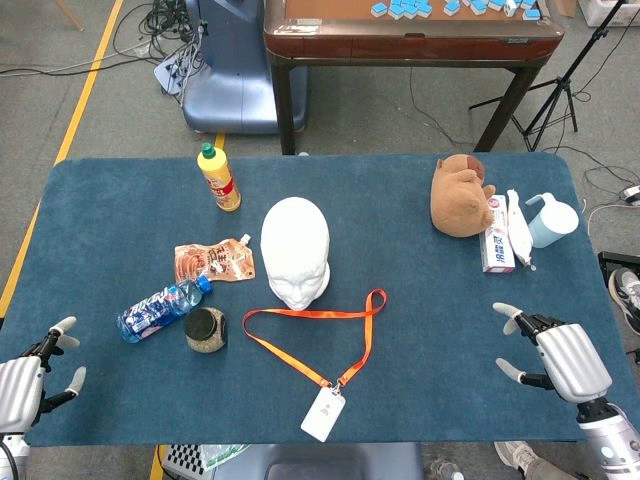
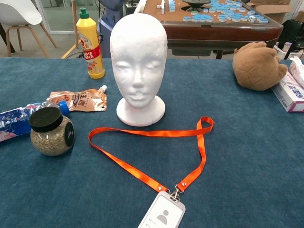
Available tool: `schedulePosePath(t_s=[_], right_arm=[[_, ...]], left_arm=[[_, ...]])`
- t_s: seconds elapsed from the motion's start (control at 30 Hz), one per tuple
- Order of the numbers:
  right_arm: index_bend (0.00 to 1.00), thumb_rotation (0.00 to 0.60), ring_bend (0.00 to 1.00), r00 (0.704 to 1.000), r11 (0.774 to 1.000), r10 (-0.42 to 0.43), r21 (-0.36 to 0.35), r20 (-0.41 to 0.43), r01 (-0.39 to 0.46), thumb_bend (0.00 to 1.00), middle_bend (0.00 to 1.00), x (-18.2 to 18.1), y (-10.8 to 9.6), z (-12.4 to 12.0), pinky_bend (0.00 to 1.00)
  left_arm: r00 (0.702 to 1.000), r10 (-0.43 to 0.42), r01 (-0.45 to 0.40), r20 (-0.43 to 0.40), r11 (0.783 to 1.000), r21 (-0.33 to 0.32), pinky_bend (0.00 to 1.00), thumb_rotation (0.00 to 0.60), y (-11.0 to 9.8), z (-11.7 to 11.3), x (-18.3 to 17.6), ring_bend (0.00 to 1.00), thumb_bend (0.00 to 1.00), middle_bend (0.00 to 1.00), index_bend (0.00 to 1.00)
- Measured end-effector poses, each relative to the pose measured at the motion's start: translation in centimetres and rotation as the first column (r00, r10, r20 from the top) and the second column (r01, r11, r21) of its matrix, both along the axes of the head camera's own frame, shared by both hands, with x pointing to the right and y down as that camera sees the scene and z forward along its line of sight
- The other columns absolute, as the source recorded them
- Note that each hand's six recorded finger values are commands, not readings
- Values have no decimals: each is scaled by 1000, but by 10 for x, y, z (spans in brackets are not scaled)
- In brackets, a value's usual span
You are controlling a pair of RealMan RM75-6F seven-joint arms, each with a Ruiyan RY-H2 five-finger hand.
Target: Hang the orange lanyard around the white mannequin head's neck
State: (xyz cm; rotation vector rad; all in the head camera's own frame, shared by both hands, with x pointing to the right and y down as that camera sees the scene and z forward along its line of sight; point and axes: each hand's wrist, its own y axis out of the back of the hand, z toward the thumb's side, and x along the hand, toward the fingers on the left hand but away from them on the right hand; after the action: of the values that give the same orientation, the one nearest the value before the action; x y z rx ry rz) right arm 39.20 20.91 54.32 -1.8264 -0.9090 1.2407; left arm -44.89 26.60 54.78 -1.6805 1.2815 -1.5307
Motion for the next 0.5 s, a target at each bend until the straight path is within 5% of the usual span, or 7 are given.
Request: schedulePosePath(t_s=[0.5], right_arm=[[222,600,470,999,997,35,64,-10,-34,216,464,4,-12,-14,573]], left_arm=[[997,45,-47,-59,999,-23,476,600,-2,1,-3,375,327,329,175]])
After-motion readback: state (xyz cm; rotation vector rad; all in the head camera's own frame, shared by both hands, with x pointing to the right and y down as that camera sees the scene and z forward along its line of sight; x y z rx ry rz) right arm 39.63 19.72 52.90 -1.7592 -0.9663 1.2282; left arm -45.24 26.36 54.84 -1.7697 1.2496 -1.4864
